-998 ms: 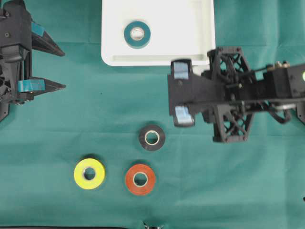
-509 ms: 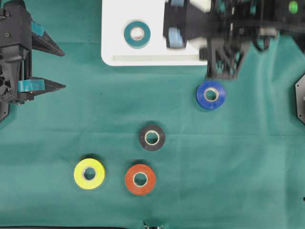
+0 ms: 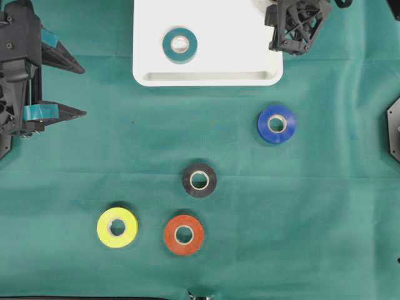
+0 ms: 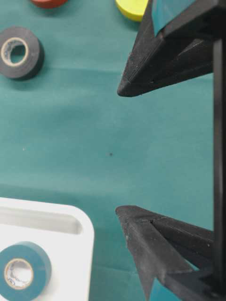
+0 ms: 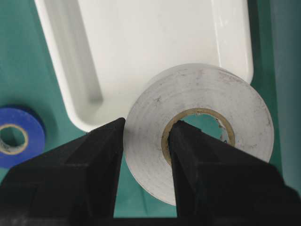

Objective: Pick up the tape from a random location and place it into the white case.
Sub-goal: 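Carry the white roll with the right gripper over the white tray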

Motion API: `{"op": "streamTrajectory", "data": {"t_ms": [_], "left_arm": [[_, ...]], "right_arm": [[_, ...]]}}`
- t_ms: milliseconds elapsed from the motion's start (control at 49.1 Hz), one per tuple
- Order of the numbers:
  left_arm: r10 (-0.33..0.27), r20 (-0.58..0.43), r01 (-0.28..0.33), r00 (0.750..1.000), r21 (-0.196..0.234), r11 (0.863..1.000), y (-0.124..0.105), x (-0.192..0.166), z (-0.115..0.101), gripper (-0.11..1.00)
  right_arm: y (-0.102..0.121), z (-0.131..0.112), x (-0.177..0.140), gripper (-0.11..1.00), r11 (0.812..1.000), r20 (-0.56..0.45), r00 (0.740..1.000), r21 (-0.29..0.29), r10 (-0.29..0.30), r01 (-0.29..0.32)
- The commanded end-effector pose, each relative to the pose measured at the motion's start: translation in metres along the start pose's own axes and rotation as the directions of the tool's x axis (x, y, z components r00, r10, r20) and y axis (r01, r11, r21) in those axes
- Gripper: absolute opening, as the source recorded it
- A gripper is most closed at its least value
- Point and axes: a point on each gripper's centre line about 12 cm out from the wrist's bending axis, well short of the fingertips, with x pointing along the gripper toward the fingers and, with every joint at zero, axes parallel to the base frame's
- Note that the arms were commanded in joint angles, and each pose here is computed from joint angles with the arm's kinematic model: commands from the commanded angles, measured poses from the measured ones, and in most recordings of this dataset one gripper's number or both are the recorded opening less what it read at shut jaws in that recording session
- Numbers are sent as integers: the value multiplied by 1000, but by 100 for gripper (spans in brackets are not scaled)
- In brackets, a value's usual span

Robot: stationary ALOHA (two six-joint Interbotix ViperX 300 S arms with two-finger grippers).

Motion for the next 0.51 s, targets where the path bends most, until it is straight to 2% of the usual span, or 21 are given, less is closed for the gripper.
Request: {"op": "streamTrajectory", "data": {"t_ms": [0, 265, 489], "left_arm": [[1, 25, -1, 1000, -4, 1000, 0, -4, 6, 100], [1, 23, -1, 1000, -1, 1000, 0, -3, 6, 100], [2, 25, -2, 1000, -3, 1000, 1, -4, 6, 100]], "right_arm": [[-3, 6, -13, 31, 1000, 51, 999, 7, -1, 1], [-2, 31, -3, 31, 1000, 78, 997, -14, 2, -1], [4, 62, 8, 31, 998, 97, 995, -55, 37, -32]]}}
